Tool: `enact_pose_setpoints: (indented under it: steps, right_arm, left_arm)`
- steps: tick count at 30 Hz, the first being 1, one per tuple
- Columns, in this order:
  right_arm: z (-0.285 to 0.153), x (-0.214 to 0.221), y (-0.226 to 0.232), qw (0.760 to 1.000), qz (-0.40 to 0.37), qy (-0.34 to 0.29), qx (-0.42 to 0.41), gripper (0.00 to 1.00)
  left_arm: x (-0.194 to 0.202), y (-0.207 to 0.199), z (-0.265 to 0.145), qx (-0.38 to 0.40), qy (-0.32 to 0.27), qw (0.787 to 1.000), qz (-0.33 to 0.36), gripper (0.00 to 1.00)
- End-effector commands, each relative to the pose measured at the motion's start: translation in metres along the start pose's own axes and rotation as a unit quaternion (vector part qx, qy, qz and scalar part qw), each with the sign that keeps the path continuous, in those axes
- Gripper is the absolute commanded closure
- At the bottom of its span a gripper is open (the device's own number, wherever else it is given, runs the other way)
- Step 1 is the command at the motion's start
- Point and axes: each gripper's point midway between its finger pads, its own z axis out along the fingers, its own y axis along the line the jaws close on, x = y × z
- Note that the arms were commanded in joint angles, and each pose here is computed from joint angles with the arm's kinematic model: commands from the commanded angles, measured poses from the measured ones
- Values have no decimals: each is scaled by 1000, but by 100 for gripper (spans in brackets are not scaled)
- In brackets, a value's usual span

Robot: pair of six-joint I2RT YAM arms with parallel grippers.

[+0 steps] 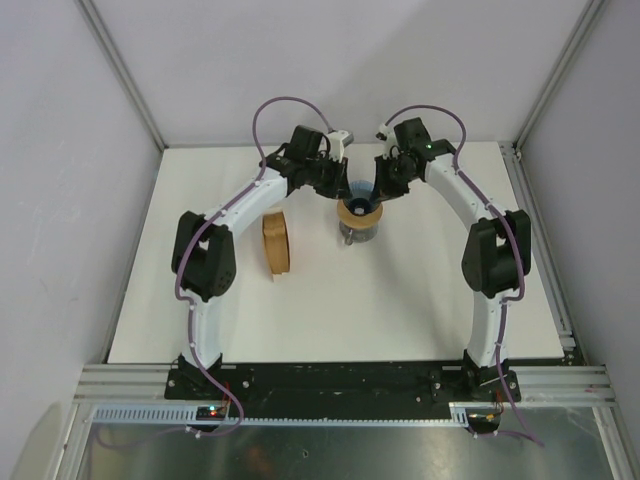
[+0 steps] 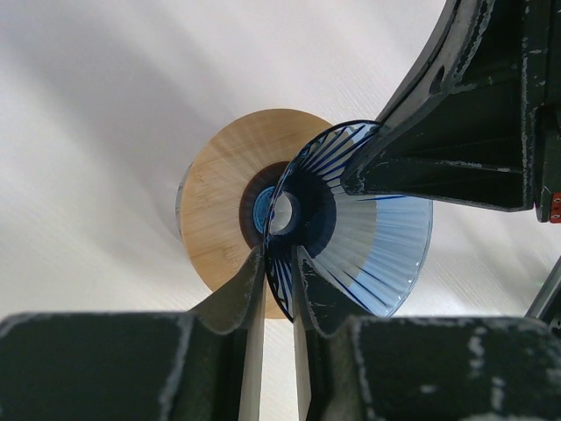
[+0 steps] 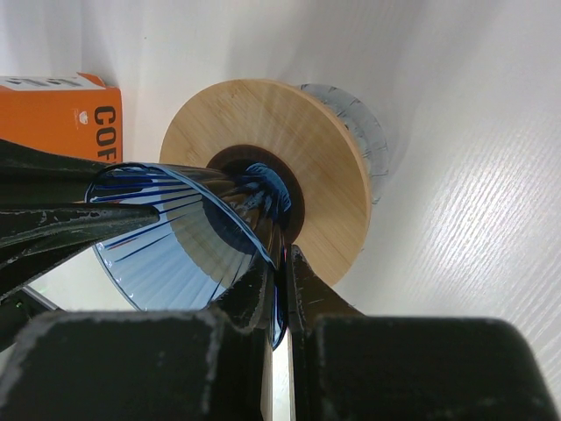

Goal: Place the coffee filter in the dripper

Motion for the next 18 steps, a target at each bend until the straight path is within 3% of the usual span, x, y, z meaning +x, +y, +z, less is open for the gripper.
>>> enact_pose_setpoints:
  steps: [1,4,7,12,15,18]
  right_arm:
    - [15,62,-23,993,12,112,32,100]
    - [12,57,-18,994,10,104,24,99]
    - [6,47,-11,996,7,89,14,81]
    - [-9,25,2,999,-1,53,-6,61]
    - [-18,12,7,999,-2,31,-15,57]
    - [-23,1,5,1000,3,16,-19,55]
  left_arm:
    - [36,9,1,-8,56,998,-9,100]
    - [28,4,-3,-3,47,999,-5,100]
    - [19,-1,-9,1,35,999,-1,97]
    - [-1,-7,-23,-2,9,1000,9,73]
    - [-15,-8,-30,-5,-8,1000,15,58]
    - [-25,-9,-34,-7,-19,1000,16,49]
